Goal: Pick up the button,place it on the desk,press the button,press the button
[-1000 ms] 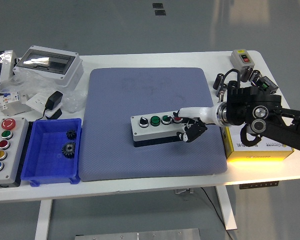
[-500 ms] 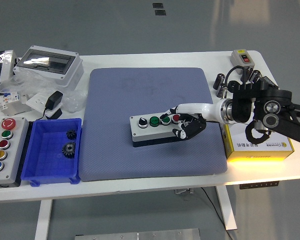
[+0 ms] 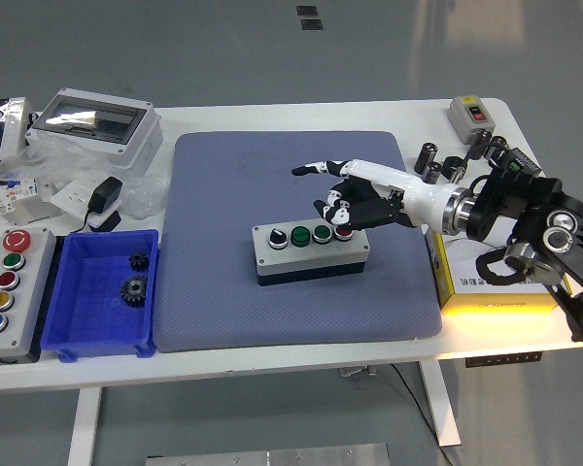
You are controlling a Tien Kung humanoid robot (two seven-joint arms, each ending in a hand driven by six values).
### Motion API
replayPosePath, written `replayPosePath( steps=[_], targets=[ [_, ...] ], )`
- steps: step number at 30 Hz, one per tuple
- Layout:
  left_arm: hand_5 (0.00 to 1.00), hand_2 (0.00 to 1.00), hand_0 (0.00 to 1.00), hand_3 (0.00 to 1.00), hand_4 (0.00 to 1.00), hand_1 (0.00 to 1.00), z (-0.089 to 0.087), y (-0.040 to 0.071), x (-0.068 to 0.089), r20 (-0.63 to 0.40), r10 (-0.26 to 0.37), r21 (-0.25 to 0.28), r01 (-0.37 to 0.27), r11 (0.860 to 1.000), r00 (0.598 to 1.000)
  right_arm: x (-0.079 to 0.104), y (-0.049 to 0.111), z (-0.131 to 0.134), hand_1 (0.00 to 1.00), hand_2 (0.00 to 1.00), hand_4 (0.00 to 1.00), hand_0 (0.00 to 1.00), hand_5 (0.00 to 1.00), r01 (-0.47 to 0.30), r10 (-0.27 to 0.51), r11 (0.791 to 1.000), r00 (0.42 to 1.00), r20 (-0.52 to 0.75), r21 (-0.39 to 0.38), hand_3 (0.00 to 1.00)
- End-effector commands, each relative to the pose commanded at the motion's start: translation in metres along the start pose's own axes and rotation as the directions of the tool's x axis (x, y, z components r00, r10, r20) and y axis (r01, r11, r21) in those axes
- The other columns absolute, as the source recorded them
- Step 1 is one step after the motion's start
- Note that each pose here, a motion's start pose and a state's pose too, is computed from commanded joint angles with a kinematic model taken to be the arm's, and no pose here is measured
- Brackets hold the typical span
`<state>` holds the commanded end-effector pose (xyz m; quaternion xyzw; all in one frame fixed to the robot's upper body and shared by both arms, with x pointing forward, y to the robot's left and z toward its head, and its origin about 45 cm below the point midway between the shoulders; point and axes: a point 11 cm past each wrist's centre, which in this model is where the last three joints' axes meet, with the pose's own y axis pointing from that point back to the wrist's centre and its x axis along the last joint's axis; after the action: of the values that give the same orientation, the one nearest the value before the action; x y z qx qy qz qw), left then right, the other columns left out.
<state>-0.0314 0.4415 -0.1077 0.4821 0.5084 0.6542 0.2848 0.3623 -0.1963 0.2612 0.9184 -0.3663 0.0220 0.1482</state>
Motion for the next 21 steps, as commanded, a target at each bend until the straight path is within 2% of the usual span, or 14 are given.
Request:
replayPosePath(
  steps=[3, 5, 6, 7, 9, 10, 11, 12, 13, 14, 17, 18, 21],
  targets=[
    [0.246, 0.62, 0.657, 0.692, 0.829, 0.63, -0.001, 0.0, -0.002, 0.0, -0.002, 0.003, 0.002, 1.0, 1.0, 0.016, 0.012, 0.018, 0.081, 0.219, 0.311, 0.005, 0.002, -0.104, 0.077, 0.989, 0.967, 0.244, 0.101, 0.919],
    [0.246, 0.62, 0.657, 0.692, 0.829, 0.63, -0.001, 0.0, -0.003, 0.0, -0.004, 0.003, 0.004, 1.0, 1.0, 0.035, 0.026, 0.035, 0.081, 0.219, 0.311, 0.005, 0.002, -0.237, 0.166, 0.962, 0.902, 0.399, 0.135, 0.919],
    [0.247, 0.62, 0.657, 0.691, 0.828, 0.63, -0.001, 0.0, -0.003, 0.0, -0.004, 0.003, 0.004, 1.0, 1.0, 0.045, 0.035, 0.042, 0.081, 0.243, 0.333, 0.002, 0.087, -0.303, 0.208, 0.942, 0.862, 0.462, 0.142, 0.879],
    [0.247, 0.62, 0.657, 0.691, 0.828, 0.63, -0.001, 0.0, -0.004, 0.001, -0.006, 0.003, 0.006, 1.0, 1.0, 0.055, 0.044, 0.049, 0.081, 0.243, 0.333, 0.002, 0.087, -0.37, 0.247, 0.917, 0.818, 0.519, 0.147, 0.879],
    [0.247, 0.62, 0.657, 0.691, 0.828, 0.63, -0.002, 0.0, -0.006, 0.007, -0.011, 0.004, 0.011, 1.0, 1.0, 0.074, 0.066, 0.061, 0.081, 0.243, 0.333, 0.002, 0.087, -0.506, 0.313, 0.849, 0.713, 0.628, 0.151, 0.879],
    [0.247, 0.62, 0.657, 0.691, 0.828, 0.63, -0.003, 0.0, -0.007, 0.009, -0.014, 0.005, 0.014, 1.0, 1.0, 0.083, 0.081, 0.067, 0.081, 0.243, 0.333, 0.002, 0.087, -0.58, 0.341, 0.801, 0.646, 0.683, 0.148, 0.879],
    [0.247, 0.62, 0.657, 0.691, 0.828, 0.63, -0.003, 0.0, -0.008, 0.009, -0.016, 0.006, 0.016, 1.0, 1.0, 0.089, 0.091, 0.07, 0.081, 0.243, 0.333, 0.002, 0.087, -0.626, 0.356, 0.766, 0.602, 0.715, 0.146, 0.879],
    [0.248, 0.62, 0.657, 0.692, 0.828, 0.628, -0.004, 0.0, -0.009, 0.01, -0.017, 0.007, 0.017, 1.0, 1.0, 0.095, 0.1, 0.072, 0.078, 0.238, 0.421, 0.002, 0.12, -0.667, 0.367, 0.731, 0.562, 0.741, 0.144, 0.807],
    [0.248, 0.62, 0.657, 0.692, 0.828, 0.628, -0.004, 0.0, -0.009, 0.009, -0.017, 0.007, 0.017, 1.0, 1.0, 0.101, 0.111, 0.073, 0.078, 0.238, 0.421, 0.002, 0.12, -0.712, 0.378, 0.688, 0.518, 0.767, 0.142, 0.807],
    [0.248, 0.62, 0.657, 0.692, 0.828, 0.628, -0.004, 0.0, -0.009, 0.008, -0.017, 0.008, 0.017, 1.0, 1.0, 0.106, 0.119, 0.073, 0.078, 0.238, 0.421, 0.002, 0.12, -0.739, 0.381, 0.658, 0.49, 0.784, 0.143, 0.807],
    [0.248, 0.62, 0.657, 0.692, 0.828, 0.628, -0.002, 0.0, -0.009, 0.005, -0.015, 0.005, 0.015, 1.0, 1.0, 0.12, 0.139, 0.071, 0.078, 0.238, 0.421, 0.002, 0.12, -0.796, 0.372, 0.584, 0.434, 0.821, 0.156, 0.807],
    [0.249, 0.62, 0.657, 0.691, 0.829, 0.629, -0.002, 0.0, -0.008, 0.005, -0.014, 0.004, 0.014, 1.0, 1.0, 0.124, 0.144, 0.07, 0.081, 0.238, 0.475, 0.002, 0.131, -0.809, 0.37, 0.566, 0.424, 0.827, 0.161, 0.74],
    [0.249, 0.62, 0.657, 0.691, 0.829, 0.629, -0.001, 0.0, -0.009, 0.003, -0.014, 0.001, 0.014, 1.0, 1.0, 0.13, 0.155, 0.069, 0.081, 0.238, 0.475, 0.002, 0.131, -0.832, 0.361, 0.528, 0.402, 0.841, 0.171, 0.74]
  ],
)
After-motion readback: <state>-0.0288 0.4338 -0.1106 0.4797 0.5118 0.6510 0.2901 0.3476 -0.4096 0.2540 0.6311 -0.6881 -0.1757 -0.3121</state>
